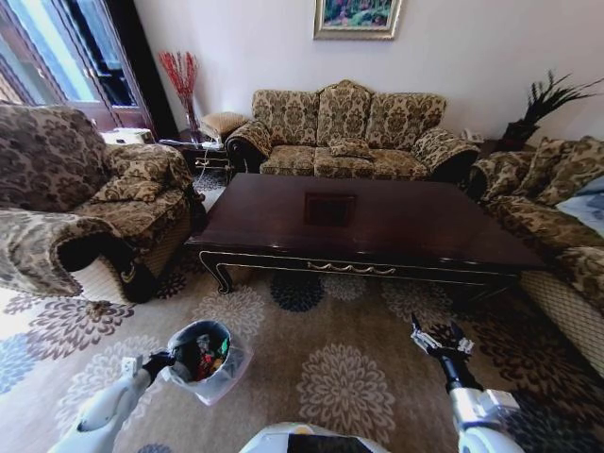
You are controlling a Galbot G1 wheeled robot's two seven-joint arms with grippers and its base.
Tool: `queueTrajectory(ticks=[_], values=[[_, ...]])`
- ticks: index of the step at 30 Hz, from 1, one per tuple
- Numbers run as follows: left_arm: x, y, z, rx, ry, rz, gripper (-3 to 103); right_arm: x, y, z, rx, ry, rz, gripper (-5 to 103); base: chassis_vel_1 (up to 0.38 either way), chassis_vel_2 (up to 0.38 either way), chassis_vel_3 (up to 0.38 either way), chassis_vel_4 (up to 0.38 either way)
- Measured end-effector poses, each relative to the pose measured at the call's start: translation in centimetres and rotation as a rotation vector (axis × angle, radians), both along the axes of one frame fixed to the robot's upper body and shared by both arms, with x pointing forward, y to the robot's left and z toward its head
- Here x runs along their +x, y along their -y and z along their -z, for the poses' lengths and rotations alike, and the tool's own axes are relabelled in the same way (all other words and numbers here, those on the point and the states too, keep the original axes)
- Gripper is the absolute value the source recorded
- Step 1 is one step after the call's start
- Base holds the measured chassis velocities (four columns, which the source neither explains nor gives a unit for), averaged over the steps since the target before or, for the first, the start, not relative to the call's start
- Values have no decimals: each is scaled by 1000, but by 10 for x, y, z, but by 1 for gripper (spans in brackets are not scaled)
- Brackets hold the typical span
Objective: Move to the front of the table and place the trash on the table into the trash bin.
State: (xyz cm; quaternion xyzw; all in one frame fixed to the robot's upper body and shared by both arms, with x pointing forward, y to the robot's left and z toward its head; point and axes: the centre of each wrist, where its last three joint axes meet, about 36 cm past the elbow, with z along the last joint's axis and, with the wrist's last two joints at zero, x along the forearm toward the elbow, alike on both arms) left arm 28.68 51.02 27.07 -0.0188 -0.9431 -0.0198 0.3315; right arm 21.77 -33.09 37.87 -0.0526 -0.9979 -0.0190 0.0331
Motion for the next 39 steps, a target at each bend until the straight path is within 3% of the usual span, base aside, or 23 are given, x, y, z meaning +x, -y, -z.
queueTrajectory(ticks=[24,39], values=[[15,-25,2,3,-53,43,2,-2,4,17,-16,17,-30,100,0,0,0,0],[19,-23,-6,25,-42,33,2,-5,5,23,-14,22,-33,100,0,0,0,0]])
